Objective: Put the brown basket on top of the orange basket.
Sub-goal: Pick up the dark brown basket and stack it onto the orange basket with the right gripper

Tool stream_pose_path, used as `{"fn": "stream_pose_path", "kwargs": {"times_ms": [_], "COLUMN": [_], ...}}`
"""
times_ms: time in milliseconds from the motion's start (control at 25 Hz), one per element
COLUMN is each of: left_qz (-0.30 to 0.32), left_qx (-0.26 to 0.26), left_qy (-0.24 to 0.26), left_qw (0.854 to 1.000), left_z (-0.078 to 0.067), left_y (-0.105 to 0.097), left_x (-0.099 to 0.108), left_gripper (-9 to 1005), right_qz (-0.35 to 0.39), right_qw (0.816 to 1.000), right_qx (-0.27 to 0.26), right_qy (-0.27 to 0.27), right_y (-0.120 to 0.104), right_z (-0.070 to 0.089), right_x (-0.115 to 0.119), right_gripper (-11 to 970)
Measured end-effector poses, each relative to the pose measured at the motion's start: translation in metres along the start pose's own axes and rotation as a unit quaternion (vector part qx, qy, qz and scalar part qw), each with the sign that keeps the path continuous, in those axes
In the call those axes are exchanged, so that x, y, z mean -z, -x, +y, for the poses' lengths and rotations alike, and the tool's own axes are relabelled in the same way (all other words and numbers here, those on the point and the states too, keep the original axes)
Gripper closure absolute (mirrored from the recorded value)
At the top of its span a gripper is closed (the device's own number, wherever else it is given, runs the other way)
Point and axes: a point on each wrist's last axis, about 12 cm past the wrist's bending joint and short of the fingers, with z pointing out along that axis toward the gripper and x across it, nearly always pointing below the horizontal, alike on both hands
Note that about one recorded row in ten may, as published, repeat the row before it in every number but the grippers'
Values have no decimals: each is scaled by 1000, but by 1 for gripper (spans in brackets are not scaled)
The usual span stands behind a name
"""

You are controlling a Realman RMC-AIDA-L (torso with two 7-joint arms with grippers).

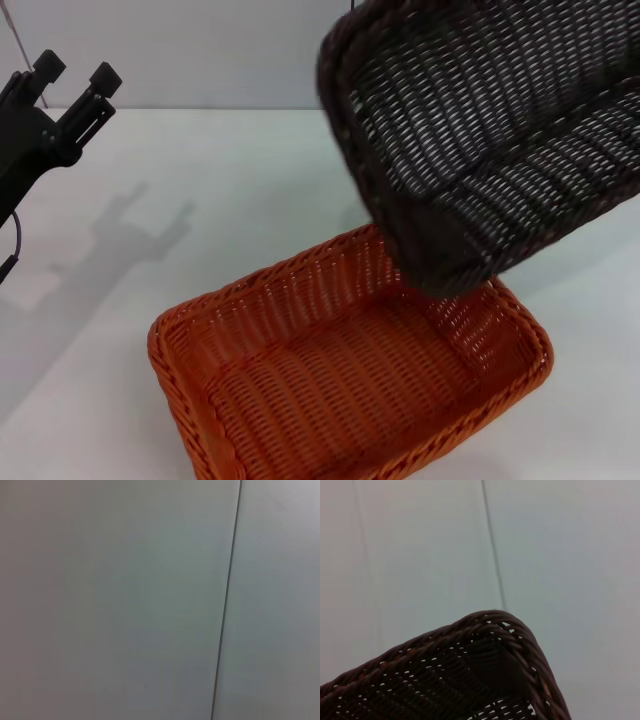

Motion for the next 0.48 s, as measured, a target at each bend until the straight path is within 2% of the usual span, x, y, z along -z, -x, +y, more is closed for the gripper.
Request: {"fn": "stream_pose_path", "kwargs": {"times_ms": [120, 160, 240, 480], "left_qz": [5, 6, 10, 15], "left_qx": [1, 1, 1, 1], "left_qy": [5, 6, 9, 11], "left_qw": [1000, 1000, 1000, 1000], "left_z": [1, 1, 2, 2], "left_y": [-1, -2, -3, -4], "left_x": [0, 0, 0, -1], "left_gripper": [183, 183, 183, 183], "right_qz": [8, 9, 7, 1], "right_qw": [1000, 999, 999, 998], "right_qx": [-9, -12, -12, -15], "right_qy": [23, 37, 41, 59], "right_y": [-14, -24, -29, -47], "right_z": [7, 14, 18, 45], "right_x": [-15, -24, -28, -40], "right_gripper": [771, 770, 768, 762]}}
